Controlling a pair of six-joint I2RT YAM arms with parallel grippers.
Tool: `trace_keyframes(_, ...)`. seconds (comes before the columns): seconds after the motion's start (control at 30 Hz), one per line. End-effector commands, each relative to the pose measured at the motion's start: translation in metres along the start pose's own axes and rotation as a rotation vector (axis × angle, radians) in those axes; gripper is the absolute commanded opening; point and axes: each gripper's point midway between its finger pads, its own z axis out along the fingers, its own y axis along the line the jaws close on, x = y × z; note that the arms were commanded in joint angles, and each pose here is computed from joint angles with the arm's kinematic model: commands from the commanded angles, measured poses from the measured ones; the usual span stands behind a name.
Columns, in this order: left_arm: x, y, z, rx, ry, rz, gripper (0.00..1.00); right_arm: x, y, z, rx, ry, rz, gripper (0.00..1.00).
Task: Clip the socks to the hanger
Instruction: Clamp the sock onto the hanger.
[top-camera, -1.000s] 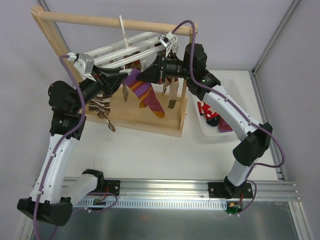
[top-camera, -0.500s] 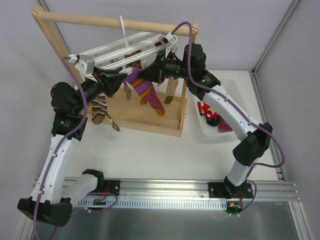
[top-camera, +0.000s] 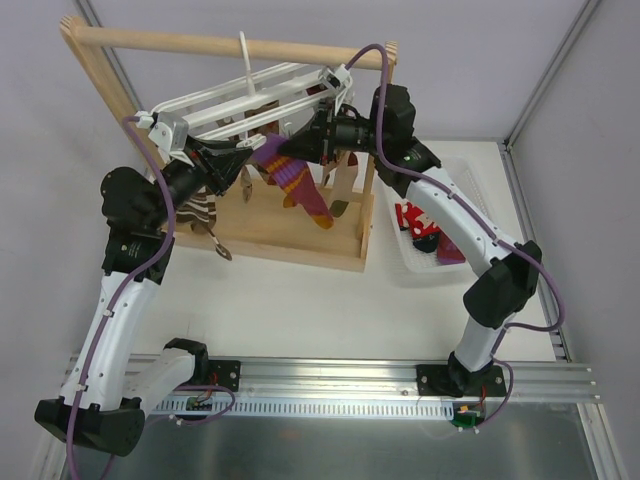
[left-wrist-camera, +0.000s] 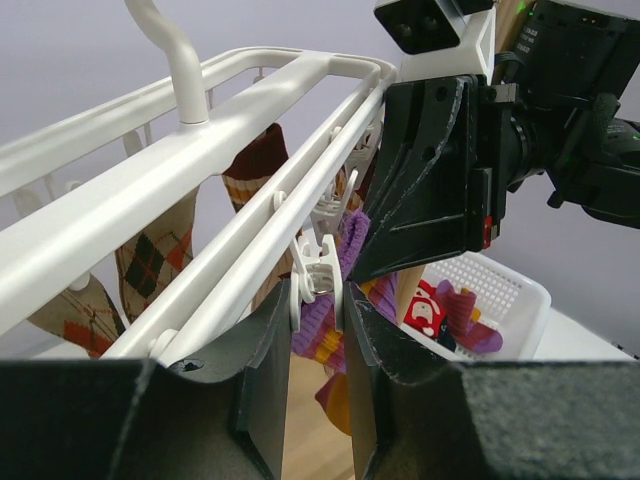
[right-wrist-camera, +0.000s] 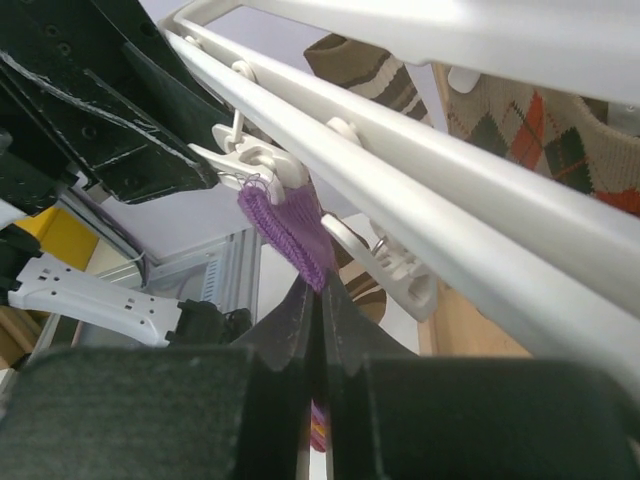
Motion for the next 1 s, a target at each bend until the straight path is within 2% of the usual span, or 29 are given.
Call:
trace_keyframes(0.0, 0.021, -0.021, -0.007, 0.097, 0.077, -0.023, 0.13, -0.075, 0.039, -0.018, -0.128, -0.198, -0.212, 0.01)
trace_keyframes(0.13, 0.017, -0.027, -0.010, 0.126, 0.068, 0.009, 0.12, -0.076, 0.034, -0.022, -0.103, -0.207, -0.192, 0.01)
trace_keyframes(0.23, 0.012, -0.029, -0.012, 0.126, 0.055, 0.027, 0.12, -0.080, 0.024, -0.027, -0.013, -0.234, -0.205, 0.01)
trace_keyframes(0.4, 0.006, -0.031, -0.010, 0.132, 0.050, 0.002, 0.12, -0.070, 0.012, -0.033, 0.082, -0.178, -0.198, 0.01)
trace_keyframes(0.63, 0.009, -0.034, -0.005, 0.171, 0.069, -0.010, 0.12, -0.070, 0.002, -0.047, 0.231, -0.179, -0.156, 0.01)
trace_keyframes(0.97, 0.008, -0.030, -0.002, 0.154, 0.067, -0.015, 0.11, -0.065, 0.031, -0.033, 0.157, -0.162, -0.185, 0.01)
